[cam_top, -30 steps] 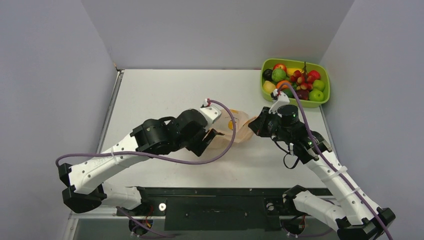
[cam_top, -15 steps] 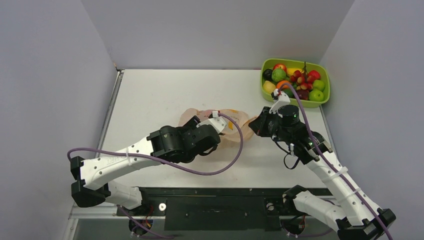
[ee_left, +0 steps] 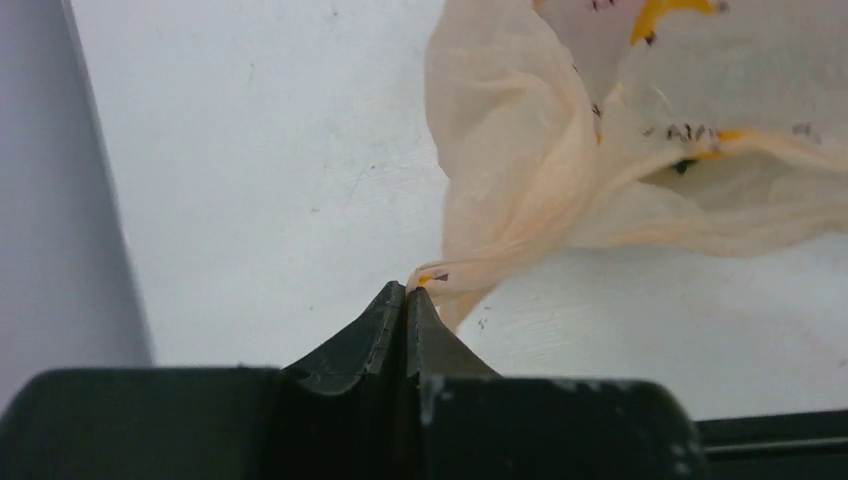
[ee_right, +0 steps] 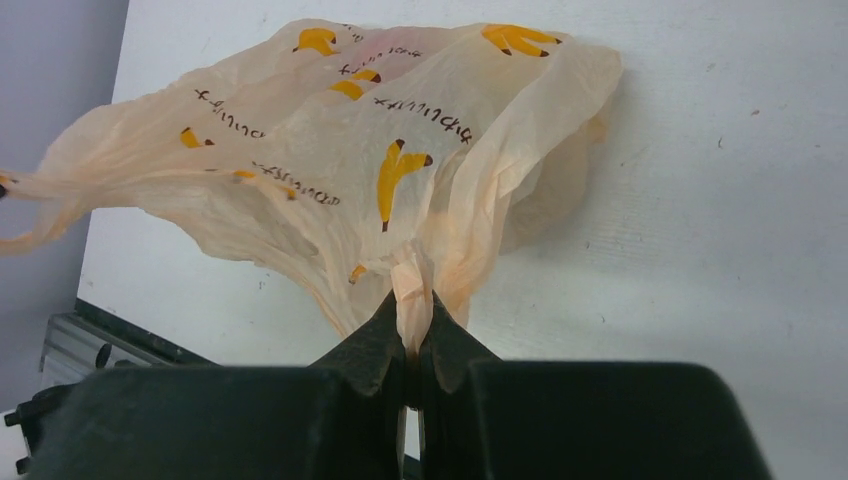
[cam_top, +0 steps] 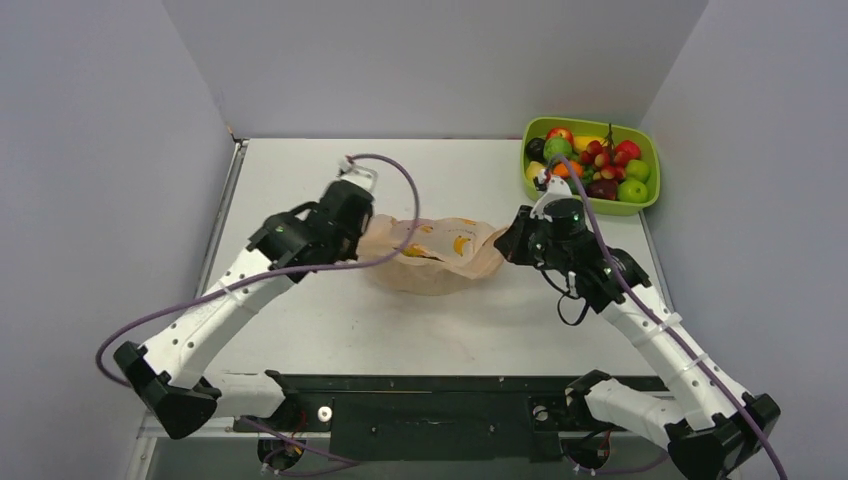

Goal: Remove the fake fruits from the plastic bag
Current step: Adjust the plastic bag at the center of the board.

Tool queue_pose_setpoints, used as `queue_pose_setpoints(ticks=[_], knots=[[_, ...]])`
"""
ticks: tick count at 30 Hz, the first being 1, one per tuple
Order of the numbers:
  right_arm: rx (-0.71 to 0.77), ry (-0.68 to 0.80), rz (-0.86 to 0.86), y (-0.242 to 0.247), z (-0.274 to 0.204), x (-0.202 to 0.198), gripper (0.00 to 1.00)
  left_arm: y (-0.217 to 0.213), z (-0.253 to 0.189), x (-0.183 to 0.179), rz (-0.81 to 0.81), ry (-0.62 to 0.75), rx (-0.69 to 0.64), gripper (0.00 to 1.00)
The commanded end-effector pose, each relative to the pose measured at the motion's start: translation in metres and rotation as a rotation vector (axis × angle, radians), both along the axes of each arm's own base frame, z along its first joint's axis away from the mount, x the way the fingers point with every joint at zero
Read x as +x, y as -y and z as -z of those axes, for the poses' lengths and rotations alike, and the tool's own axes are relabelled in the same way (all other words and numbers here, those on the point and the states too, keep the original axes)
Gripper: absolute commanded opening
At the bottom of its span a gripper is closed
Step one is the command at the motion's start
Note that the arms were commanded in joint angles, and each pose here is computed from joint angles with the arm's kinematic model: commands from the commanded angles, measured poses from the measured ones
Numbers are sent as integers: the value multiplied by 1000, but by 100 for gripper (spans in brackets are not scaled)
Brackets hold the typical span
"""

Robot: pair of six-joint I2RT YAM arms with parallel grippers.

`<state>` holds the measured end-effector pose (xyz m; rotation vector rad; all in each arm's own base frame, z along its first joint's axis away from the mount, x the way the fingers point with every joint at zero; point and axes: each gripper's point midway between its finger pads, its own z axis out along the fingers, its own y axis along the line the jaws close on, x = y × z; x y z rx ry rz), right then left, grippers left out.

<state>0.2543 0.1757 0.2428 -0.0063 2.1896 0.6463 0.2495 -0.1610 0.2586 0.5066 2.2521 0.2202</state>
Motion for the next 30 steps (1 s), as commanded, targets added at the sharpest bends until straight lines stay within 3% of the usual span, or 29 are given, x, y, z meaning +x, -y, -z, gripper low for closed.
queue_pose_setpoints(ticks=[1, 3, 4, 5, 6, 7, 8, 9, 10, 11, 14, 15, 17, 22, 24, 26, 30], knots=[[1, 77, 47, -1, -34, 40, 0, -6, -39, 33, -116, 22, -521, 0], [-10, 66, 67, 0, -46, 59, 0, -29, -53, 60, -199, 18, -685, 0], [7, 112, 77, 0, -74, 69, 0, -18, -54, 65, -152, -36, -759, 0], [-30, 80, 85, 2, -68, 81, 0, -28, -69, 77, -180, -19, -824, 0], [-9, 144, 93, 2, -103, 91, 0, -18, -75, 83, -127, -56, -895, 0], [-36, 122, 100, 2, -99, 102, 0, -25, -89, 92, -150, -43, -968, 0], [-13, 187, 103, 1, -133, 109, 0, -13, -107, 96, -94, -60, -1082, 0], [-16, 181, 97, -3, -135, 117, 0, -17, -128, 109, -53, 8, -1151, 0], [1, 224, 92, -6, -157, 124, 0, -6, -144, 102, 0, -43, -1266, 0], [10, 240, 85, -8, -166, 125, 0, -2, -172, 105, 132, 21, -1332, 0], [34, 298, 85, -11, -193, 130, 0, 8, -190, 94, 200, -42, -1512, 0], [38, 302, 83, -11, -194, 131, 0, 10, -204, 89, 284, 6, -1526, 0], [30, 282, 69, -14, -185, 131, 1, 13, -199, 79, 297, -27, -1562, 0], [-55, 228, 57, -11, -144, 107, 5, 13, -152, 44, 242, -107, -1558, 0], [-113, 204, 81, 0, -119, 92, 12, 12, -127, 26, 199, -150, -1539, 0], [-158, 172, 113, 13, -92, 76, 26, 16, -103, 2, 159, -209, -1539, 0], [-243, 94, 202, 47, -31, 42, 65, 30, -80, -37, 142, -248, -1590, 0]])
